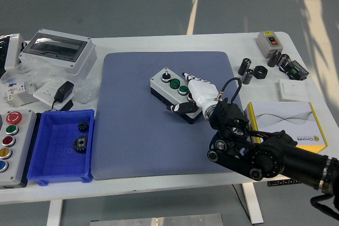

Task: Pick up the button,place it on the desk,press the button,press the button

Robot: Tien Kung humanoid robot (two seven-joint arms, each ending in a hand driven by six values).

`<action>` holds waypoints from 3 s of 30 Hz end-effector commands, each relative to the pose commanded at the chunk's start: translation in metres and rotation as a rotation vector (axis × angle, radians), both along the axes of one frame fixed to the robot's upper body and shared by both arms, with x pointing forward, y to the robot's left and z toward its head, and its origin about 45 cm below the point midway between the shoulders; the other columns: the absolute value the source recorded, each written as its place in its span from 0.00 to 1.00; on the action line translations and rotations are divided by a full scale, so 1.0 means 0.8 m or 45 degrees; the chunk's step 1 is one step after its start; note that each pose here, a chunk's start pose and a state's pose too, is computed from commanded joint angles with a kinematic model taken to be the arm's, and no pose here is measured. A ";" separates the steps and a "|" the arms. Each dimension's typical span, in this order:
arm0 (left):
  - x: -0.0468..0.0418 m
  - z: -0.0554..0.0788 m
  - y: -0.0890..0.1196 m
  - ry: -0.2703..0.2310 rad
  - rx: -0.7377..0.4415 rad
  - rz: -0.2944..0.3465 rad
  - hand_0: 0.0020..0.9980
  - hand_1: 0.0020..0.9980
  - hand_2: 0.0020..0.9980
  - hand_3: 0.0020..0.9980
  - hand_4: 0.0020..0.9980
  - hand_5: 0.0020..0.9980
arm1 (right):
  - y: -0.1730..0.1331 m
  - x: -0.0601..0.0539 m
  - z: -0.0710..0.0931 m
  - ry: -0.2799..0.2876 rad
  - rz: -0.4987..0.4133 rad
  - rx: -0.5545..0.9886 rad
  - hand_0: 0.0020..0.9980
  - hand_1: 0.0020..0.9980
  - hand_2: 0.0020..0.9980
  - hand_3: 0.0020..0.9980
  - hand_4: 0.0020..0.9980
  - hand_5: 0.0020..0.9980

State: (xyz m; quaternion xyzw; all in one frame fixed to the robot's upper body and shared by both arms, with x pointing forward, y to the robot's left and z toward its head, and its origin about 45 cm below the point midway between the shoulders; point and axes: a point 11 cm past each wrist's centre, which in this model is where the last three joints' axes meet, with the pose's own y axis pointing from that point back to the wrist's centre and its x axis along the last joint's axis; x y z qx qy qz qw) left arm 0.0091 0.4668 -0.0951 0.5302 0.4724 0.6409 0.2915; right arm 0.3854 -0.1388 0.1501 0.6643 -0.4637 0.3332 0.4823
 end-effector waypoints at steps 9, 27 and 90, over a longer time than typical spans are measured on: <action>0.001 0.000 0.000 -0.001 0.000 -0.001 0.63 0.58 0.55 0.61 0.64 0.21 | 0.001 0.000 -0.002 -0.020 0.013 -0.035 0.29 0.55 0.62 0.84 0.84 0.28; 0.002 -0.001 -0.002 -0.009 -0.004 -0.004 0.63 0.58 0.55 0.61 0.63 0.21 | -0.005 -0.003 0.021 -0.048 0.274 -0.024 0.11 0.31 0.39 0.44 0.22 0.00; 0.008 -0.002 -0.005 -0.002 -0.010 -0.029 0.63 0.58 0.55 0.61 0.64 0.21 | -0.020 -0.017 0.004 0.058 0.676 0.044 1.00 0.97 0.97 1.00 0.73 0.11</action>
